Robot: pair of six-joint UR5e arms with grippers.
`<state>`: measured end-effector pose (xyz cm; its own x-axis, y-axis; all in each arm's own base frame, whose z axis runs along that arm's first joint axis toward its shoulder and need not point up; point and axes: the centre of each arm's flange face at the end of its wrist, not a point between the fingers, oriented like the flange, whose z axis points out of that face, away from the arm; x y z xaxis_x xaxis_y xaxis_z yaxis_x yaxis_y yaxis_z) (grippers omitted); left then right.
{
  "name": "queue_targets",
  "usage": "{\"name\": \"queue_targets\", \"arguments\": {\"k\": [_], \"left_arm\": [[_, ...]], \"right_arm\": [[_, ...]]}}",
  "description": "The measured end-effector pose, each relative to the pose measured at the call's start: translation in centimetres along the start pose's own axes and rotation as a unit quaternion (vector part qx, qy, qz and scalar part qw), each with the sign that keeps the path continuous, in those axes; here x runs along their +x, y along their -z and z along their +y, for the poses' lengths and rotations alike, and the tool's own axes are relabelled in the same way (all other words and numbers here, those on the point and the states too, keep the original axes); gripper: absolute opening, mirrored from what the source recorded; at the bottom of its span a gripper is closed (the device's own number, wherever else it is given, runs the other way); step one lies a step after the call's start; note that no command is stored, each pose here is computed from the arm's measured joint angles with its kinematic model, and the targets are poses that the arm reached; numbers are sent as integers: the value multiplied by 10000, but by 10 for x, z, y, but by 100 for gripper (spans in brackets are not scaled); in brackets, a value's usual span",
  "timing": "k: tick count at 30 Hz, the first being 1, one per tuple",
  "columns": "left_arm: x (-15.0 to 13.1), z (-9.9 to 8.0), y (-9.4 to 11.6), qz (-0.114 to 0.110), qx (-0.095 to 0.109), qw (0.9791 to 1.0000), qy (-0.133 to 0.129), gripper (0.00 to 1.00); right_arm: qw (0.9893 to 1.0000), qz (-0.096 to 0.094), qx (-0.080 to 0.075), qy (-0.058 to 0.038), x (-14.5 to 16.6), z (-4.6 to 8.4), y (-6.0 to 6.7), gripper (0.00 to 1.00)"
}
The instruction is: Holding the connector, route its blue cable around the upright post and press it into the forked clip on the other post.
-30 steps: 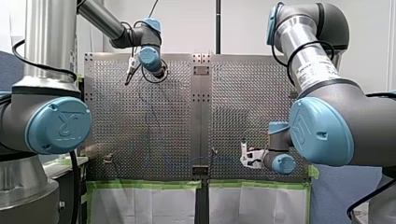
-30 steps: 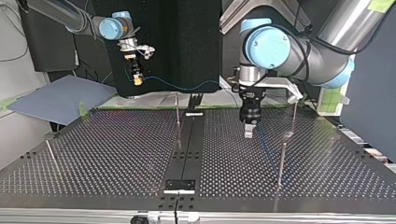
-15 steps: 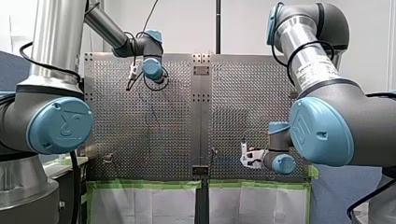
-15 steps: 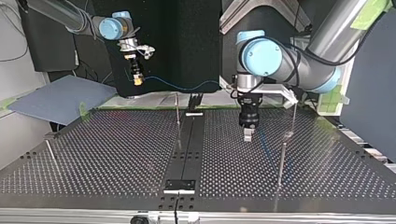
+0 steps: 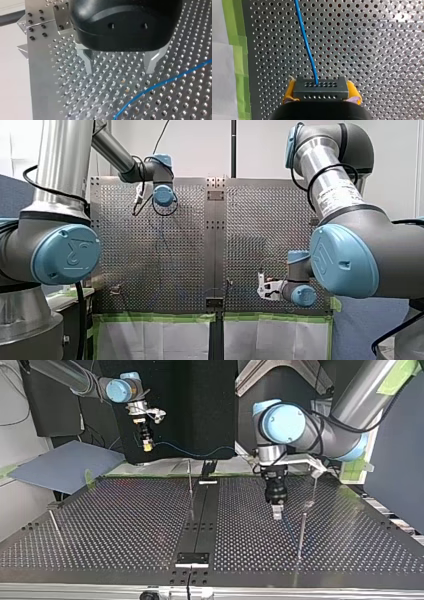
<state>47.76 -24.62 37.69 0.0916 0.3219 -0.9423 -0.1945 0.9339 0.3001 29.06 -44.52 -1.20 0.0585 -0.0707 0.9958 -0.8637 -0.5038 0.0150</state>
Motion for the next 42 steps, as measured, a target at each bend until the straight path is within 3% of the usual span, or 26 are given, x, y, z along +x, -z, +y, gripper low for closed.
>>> {"name": "queue_targets", "arguments": {"k": [6,16,23,32,42], "left_arm": [[0,4,-8,-154,-150,9998,46,100],[21,-5,-24,-219,-290,9993,16,100],[21,-1,-31,-379,-504,9979,138,100],[18,0,-41,-660,-577,9958,267,100],[36,-4,-47,-555,-596,9965,189,100]], "right_arm": [[10000,8,-1,2,0,0,0,0],[10000,15,0,4,0,0,0,0],[10000,15,1,4,0,0,0,0],[10000,15,-1,4,0,0,0,0],[10000,14,-1,8,0,0,0,0]]}}
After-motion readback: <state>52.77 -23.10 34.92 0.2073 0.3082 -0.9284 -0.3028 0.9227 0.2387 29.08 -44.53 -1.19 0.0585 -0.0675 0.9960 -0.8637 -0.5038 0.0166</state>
